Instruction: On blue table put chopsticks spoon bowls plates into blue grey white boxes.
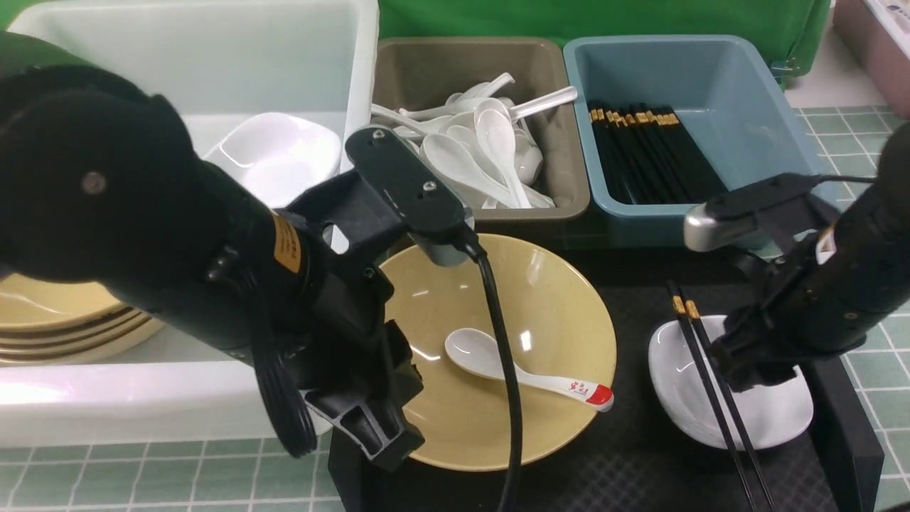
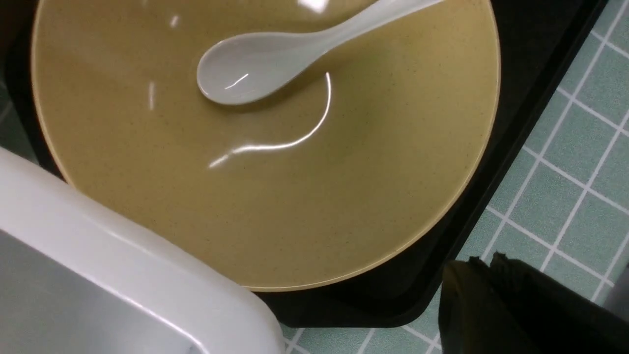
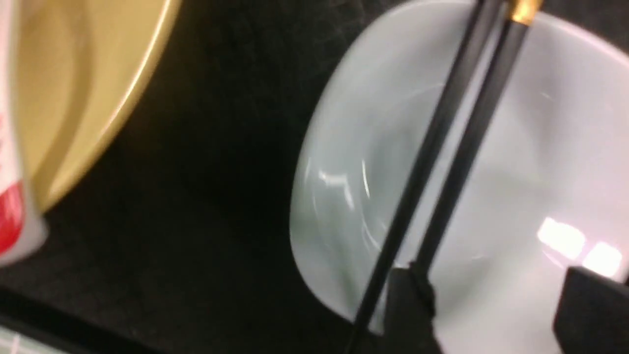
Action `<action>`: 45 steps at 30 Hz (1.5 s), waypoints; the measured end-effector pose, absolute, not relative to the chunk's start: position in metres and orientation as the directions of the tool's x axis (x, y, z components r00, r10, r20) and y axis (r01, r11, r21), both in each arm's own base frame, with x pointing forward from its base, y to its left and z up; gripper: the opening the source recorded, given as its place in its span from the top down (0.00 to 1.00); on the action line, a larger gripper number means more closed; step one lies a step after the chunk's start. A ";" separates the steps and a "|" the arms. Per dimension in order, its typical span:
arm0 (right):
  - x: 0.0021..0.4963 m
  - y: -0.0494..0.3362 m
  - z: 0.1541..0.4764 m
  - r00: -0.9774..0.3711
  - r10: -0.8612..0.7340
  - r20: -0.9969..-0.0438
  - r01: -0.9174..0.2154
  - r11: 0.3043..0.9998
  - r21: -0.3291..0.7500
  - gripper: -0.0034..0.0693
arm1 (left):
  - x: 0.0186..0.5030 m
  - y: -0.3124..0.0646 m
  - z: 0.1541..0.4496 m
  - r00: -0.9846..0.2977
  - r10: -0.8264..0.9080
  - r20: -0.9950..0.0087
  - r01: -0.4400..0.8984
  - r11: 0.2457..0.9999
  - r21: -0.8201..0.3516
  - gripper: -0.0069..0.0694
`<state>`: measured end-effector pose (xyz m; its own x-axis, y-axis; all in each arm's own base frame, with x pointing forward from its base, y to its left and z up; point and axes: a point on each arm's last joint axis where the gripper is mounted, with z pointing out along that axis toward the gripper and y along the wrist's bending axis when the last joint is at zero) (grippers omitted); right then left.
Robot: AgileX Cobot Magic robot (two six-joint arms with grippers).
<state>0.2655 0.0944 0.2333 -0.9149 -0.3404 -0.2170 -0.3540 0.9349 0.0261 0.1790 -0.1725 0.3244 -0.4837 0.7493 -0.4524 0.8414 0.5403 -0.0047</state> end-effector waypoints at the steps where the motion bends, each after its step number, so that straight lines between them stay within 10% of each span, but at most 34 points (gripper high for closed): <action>1: 0.268 0.096 0.229 -0.918 -0.338 -0.209 -0.351 0.936 0.030 0.31 | 0.179 -0.172 0.324 -0.483 0.751 -0.451 0.842 0.540 -0.002 0.91; 16: 0.287 0.105 0.188 -0.946 -0.285 -0.157 -0.299 0.951 0.074 0.30 | 0.184 -0.172 0.325 -0.458 0.755 -0.469 0.840 0.541 0.050 0.91; 27: 0.291 0.106 0.184 -0.951 -0.266 -0.160 -0.281 0.957 0.076 0.74 | 0.185 -0.171 0.324 -0.453 0.761 -0.465 0.840 0.539 0.064 0.91; 34: 0.297 0.109 0.199 -0.944 -0.293 -0.150 -0.307 0.949 0.076 0.73 | 0.187 -0.173 0.326 -0.448 0.744 -0.496 0.834 0.547 0.066 0.91; 45: 0.333 0.120 0.296 -0.812 -0.319 -0.489 -0.380 0.924 0.028 0.73 | 0.218 -0.205 0.323 -0.428 0.534 -0.729 0.775 0.631 0.007 0.91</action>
